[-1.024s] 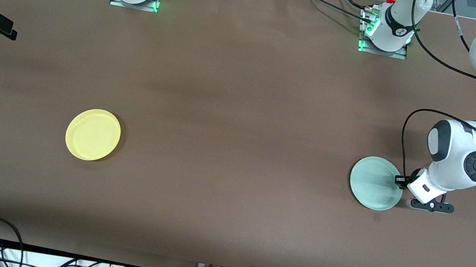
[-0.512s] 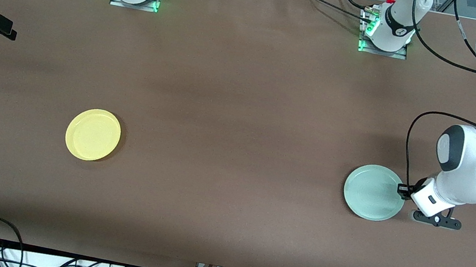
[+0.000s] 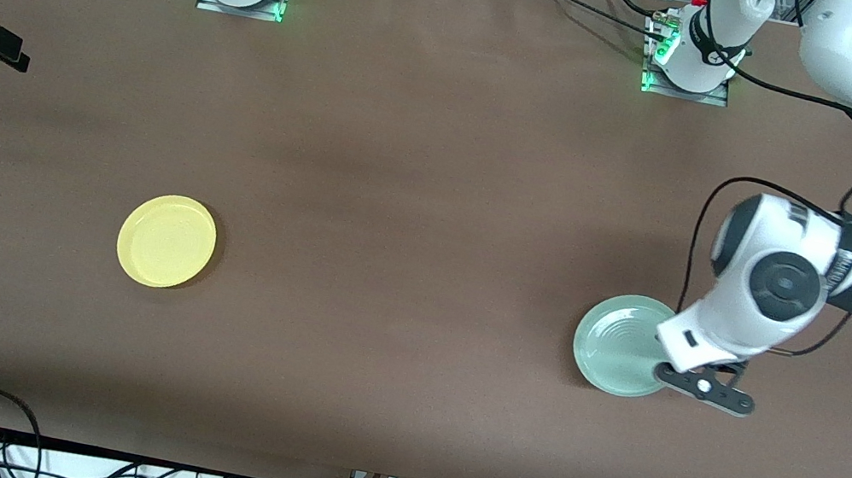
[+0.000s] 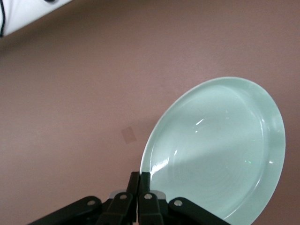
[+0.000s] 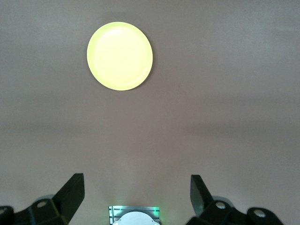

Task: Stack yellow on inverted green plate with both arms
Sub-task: 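Lift the green plate with the left gripper toward the table middle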

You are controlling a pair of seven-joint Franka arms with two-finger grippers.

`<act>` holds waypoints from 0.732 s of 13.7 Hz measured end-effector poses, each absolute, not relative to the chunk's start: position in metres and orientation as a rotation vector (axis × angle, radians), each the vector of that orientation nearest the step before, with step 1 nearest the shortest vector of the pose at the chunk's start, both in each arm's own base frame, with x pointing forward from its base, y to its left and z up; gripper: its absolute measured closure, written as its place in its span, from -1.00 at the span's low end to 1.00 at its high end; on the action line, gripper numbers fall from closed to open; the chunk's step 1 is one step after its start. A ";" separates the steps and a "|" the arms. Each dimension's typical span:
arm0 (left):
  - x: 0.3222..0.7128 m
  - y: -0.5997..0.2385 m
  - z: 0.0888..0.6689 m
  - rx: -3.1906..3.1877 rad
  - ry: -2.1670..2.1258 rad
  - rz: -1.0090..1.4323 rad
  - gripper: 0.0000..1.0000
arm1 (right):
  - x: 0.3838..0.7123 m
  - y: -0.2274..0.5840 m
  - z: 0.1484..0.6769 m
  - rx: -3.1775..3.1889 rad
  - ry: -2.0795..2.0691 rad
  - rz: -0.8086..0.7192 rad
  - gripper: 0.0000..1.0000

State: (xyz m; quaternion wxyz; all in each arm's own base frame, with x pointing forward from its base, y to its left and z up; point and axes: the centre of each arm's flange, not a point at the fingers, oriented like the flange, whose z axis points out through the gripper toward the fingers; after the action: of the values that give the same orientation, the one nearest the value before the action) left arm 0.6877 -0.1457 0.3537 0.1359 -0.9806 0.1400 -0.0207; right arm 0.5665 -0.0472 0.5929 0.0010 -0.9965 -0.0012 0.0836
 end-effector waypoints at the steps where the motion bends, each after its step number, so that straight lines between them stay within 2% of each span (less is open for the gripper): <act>1: 0.685 -0.167 0.364 -2.801 0.389 -0.080 0.95 | 0.567 -0.047 0.593 -3.129 -0.004 0.262 -1.00; 5: 0.665 -0.257 0.393 -2.686 0.411 -0.196 0.95 | 0.567 -0.047 0.593 -3.129 -0.003 0.261 -1.00; 10: 0.602 -0.375 0.391 -2.373 0.465 -0.347 0.95 | 0.567 -0.048 0.593 -3.129 -0.002 0.261 -1.00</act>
State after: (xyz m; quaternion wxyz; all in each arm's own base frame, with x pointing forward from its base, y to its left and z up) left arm 0.6020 -0.3749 0.3905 0.3423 -0.9127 0.1788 -0.1333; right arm 0.5666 -0.0477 0.5930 0.0010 -0.9965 -0.0008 0.0831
